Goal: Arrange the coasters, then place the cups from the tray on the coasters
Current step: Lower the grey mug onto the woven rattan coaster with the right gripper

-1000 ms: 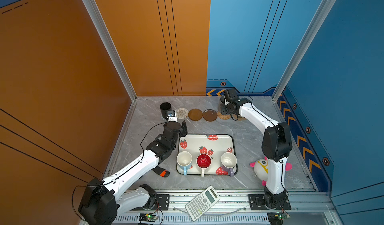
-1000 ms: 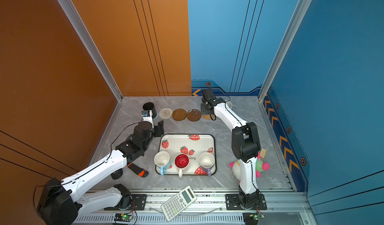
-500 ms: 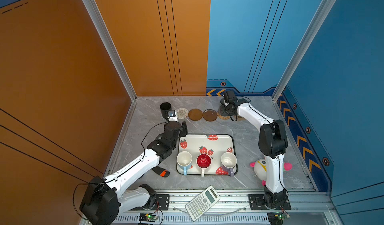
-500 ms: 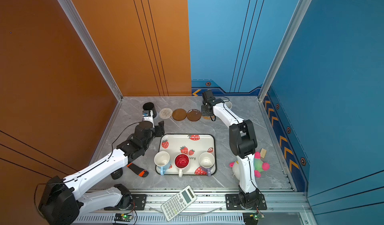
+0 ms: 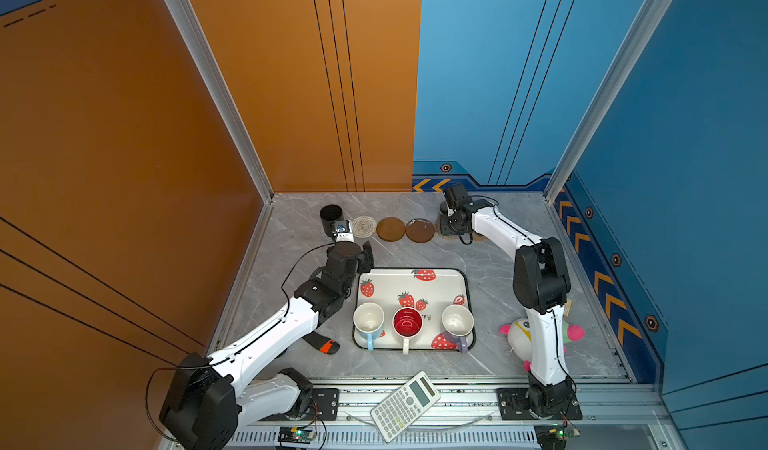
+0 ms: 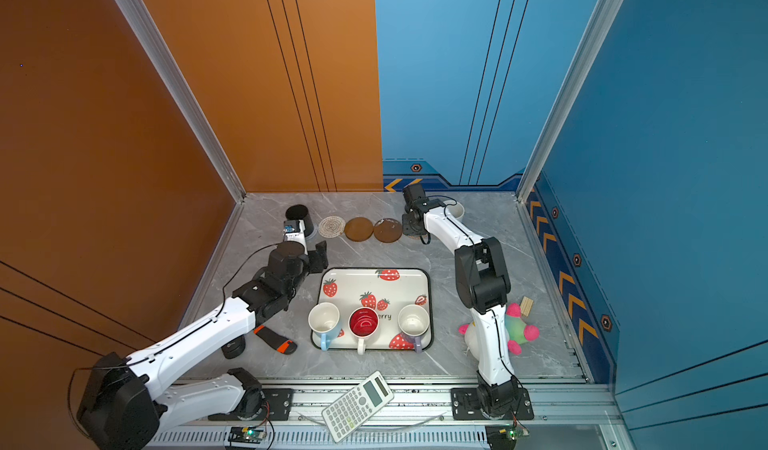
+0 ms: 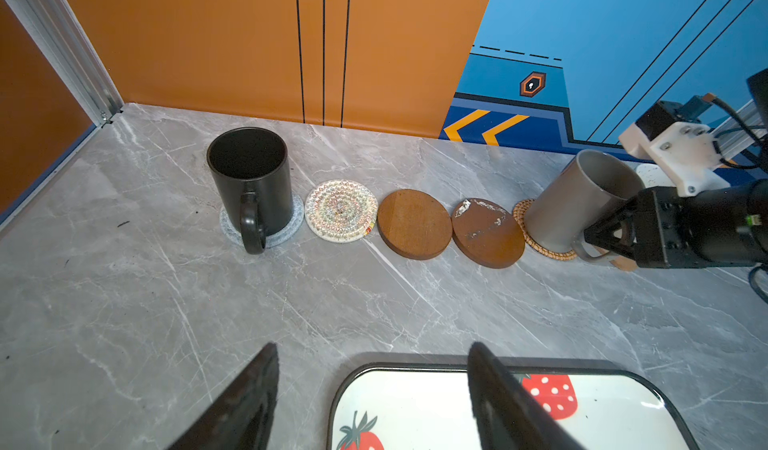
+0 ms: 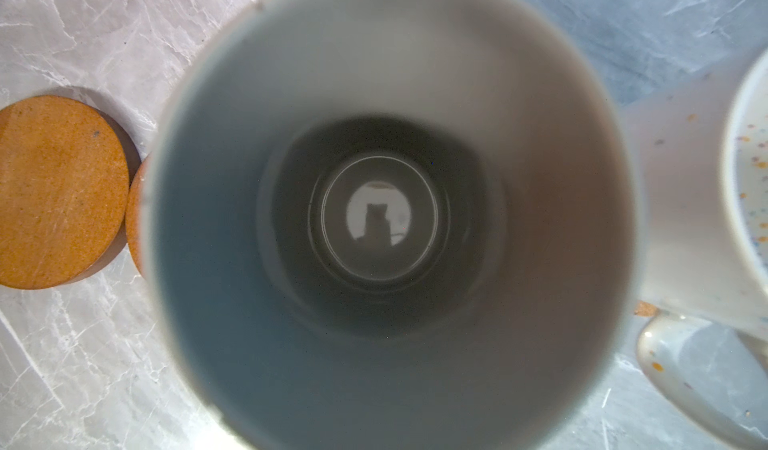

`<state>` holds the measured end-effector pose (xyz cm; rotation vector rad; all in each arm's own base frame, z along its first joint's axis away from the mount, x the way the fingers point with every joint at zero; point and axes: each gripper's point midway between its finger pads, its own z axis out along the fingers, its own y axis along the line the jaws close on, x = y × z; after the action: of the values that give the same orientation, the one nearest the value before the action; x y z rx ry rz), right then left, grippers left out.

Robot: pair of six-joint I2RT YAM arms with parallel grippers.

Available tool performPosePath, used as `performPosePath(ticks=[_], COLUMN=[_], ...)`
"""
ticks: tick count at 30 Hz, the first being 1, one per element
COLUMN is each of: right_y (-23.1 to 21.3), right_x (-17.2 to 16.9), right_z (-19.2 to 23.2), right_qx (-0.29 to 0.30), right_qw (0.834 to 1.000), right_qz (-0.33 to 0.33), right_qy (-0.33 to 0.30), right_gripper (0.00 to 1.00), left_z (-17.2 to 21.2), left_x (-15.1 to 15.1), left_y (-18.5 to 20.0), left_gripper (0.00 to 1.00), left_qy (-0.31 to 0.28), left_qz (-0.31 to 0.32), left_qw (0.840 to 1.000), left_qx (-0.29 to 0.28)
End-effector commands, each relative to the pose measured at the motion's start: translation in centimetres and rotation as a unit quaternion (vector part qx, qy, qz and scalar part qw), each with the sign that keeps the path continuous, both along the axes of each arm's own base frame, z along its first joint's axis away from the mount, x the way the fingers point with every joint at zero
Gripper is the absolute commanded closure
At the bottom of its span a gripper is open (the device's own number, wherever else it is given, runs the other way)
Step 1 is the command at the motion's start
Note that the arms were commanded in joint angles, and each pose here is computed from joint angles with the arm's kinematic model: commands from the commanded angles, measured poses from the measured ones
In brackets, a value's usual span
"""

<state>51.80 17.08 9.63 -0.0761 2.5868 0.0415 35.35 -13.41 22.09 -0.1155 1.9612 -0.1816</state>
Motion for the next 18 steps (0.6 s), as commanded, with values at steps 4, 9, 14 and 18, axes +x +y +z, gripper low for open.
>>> performPosePath(ticks=[4,9,14,18], right_y=[-0.7,-0.8,-1.0,-1.1], right_x=[2.3,2.3,2.3,2.2], right_z=[3.5,3.4,3.0,2.5], right_qx=[0.001,0.001,-0.002,-0.003], right_qw=[0.998,0.998,0.998,0.999], right_qz=[-0.016,-0.017,-0.02,-0.022], right_qy=[-0.057,-0.056,-0.053,-0.048], right_gripper=[1.0,1.0,1.0,1.0], left_z=[-0.1,-0.2,-0.2,-0.2], left_x=[0.2,0.2,0.2,0.1], left_y=[0.0,0.0,0.0,0.0], left_gripper=[0.28,0.28,0.28,0.28], left_qy=[0.001,0.002,0.003,0.003], left_qz=[-0.001,0.0,-0.002,-0.001], left_qw=[1.0,1.0,1.0,1.0], left_qx=[-0.008,-0.009,-0.01,-0.009])
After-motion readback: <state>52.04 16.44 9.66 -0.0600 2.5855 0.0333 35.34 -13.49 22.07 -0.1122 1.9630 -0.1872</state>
